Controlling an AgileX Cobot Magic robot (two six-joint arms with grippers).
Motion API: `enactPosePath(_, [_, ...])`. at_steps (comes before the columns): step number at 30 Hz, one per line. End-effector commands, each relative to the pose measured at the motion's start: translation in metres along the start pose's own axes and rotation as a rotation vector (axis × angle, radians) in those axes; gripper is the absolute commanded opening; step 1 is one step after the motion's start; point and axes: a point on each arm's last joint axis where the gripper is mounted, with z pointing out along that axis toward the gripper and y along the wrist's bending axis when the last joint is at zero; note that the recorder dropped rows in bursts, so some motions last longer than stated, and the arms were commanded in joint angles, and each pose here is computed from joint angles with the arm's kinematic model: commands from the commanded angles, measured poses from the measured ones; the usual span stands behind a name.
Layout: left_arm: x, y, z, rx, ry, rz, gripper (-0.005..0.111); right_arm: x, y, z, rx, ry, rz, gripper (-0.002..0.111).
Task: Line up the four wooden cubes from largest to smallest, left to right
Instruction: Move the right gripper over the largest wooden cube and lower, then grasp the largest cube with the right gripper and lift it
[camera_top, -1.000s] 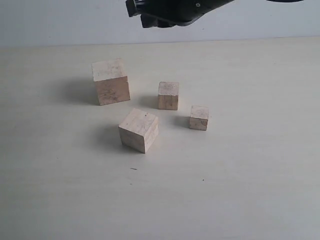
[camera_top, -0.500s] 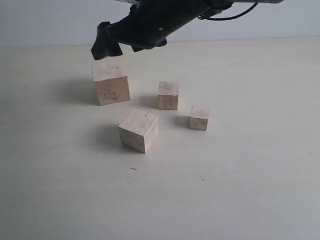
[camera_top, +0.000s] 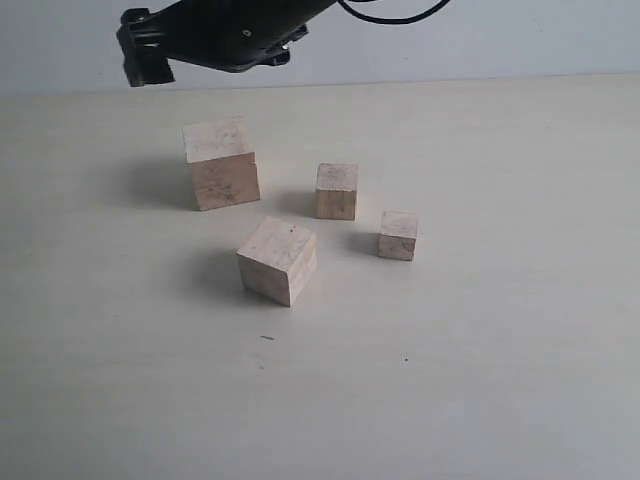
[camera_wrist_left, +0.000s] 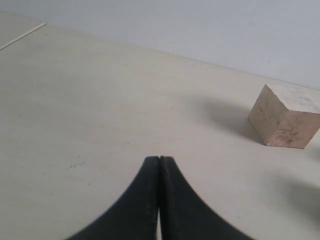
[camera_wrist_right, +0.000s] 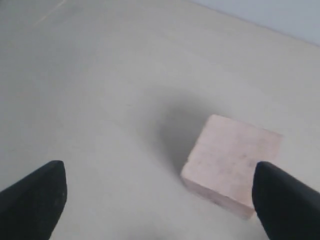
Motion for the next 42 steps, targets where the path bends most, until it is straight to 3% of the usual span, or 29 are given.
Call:
enactPosePath(1, [0.0, 0.0, 0.0, 0.004, -0.004, -0.007, 0.0, -0.003, -0.014, 0.009, 0.129, -0.022, -0.035, 0.094])
enactPosePath(16, [0.0, 0.0, 0.0, 0.004, -0.004, -0.007, 0.0, 0.009, -0.031, 0.083, 0.14, 0.009, 0.027, 0.094])
enactPosePath(33, [0.0, 0.0, 0.0, 0.004, -0.004, -0.007, 0.0, 0.025, -0.047, 0.12, 0.219, 0.057, -0.021, 0.094])
enactPosePath(42, [0.0, 0.0, 0.0, 0.004, -0.004, -0.007, 0.0, 0.052, -0.055, 0.141, 0.224, 0.154, 0.067, 0.092])
